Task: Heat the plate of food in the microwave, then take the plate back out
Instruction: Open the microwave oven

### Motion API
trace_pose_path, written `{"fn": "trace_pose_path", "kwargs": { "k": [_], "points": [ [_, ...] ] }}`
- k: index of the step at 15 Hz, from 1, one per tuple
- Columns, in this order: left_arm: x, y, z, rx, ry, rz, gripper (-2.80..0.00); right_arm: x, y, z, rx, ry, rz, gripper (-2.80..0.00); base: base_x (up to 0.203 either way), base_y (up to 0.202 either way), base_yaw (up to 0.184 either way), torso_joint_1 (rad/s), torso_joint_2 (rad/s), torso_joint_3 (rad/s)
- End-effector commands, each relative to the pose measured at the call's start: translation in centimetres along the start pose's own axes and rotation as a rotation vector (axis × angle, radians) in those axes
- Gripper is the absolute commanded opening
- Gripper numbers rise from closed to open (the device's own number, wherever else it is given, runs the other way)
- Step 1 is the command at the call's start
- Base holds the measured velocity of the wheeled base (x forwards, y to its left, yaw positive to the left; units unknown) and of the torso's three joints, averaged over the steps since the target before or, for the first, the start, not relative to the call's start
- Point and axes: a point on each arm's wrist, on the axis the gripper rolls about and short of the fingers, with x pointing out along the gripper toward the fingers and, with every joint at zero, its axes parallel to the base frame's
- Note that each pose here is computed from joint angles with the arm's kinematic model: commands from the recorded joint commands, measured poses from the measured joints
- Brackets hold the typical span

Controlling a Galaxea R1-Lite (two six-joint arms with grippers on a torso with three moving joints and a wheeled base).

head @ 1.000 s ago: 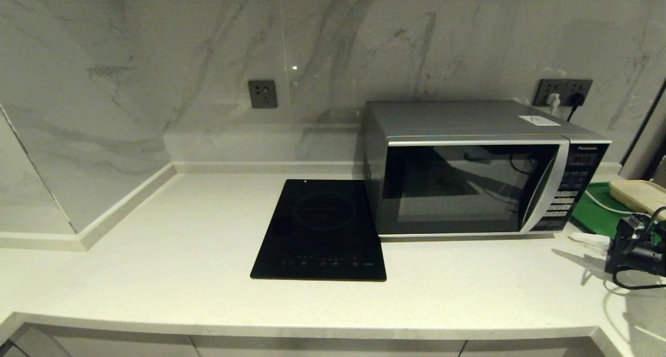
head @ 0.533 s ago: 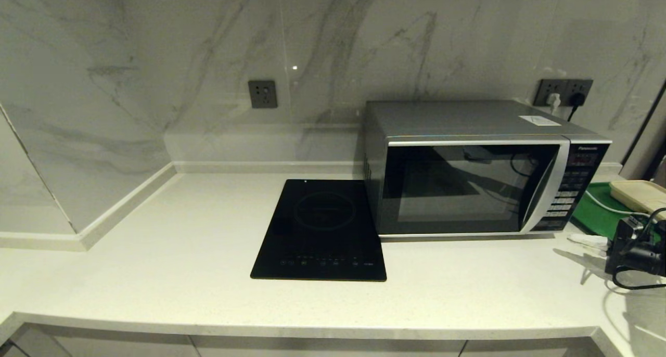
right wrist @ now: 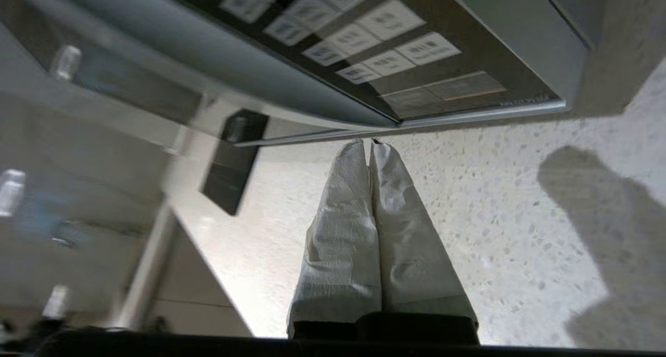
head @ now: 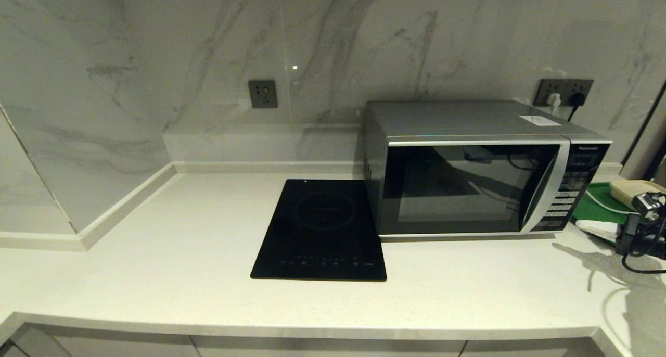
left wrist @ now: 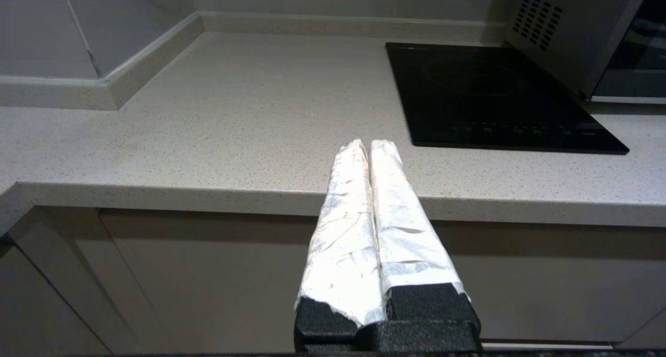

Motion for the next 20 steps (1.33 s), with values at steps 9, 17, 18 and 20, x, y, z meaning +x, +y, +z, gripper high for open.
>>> {"fn": "trace_pose_path", "kwargs": {
  "k": [9, 17, 18, 20],
  "points": [
    [0.0, 0.0, 0.0, 0.000, 0.000, 0.001, -2.80, -5.3, 5.3, -1.3, -0.036, 0.077, -0.766, -2.80, 0.000, 0.000, 0.000, 0.000, 0.00, 0.000],
    [0.0, 0.0, 0.0, 0.000, 0.000, 0.000, -2.80, 0.9, 6.4, 1.4, -0.180, -0.130, -0.988, -2.80, 0.000, 0.000, 0.000, 0.000, 0.00, 0.000],
    [0.0, 0.0, 0.0, 0.000, 0.000, 0.001, -2.80, 1.3, 6.4, 1.3, -0.211, -0.168, -0.992, -2.80, 0.000, 0.000, 0.000, 0.000, 0.00, 0.000],
    [0.0, 0.0, 0.0, 0.000, 0.000, 0.000, -2.80, 2.5, 5.5, 0.4, -0.167, -0.135, -0.978, -2.80, 0.000, 0.000, 0.000, 0.000, 0.00, 0.000]
  ]
}}
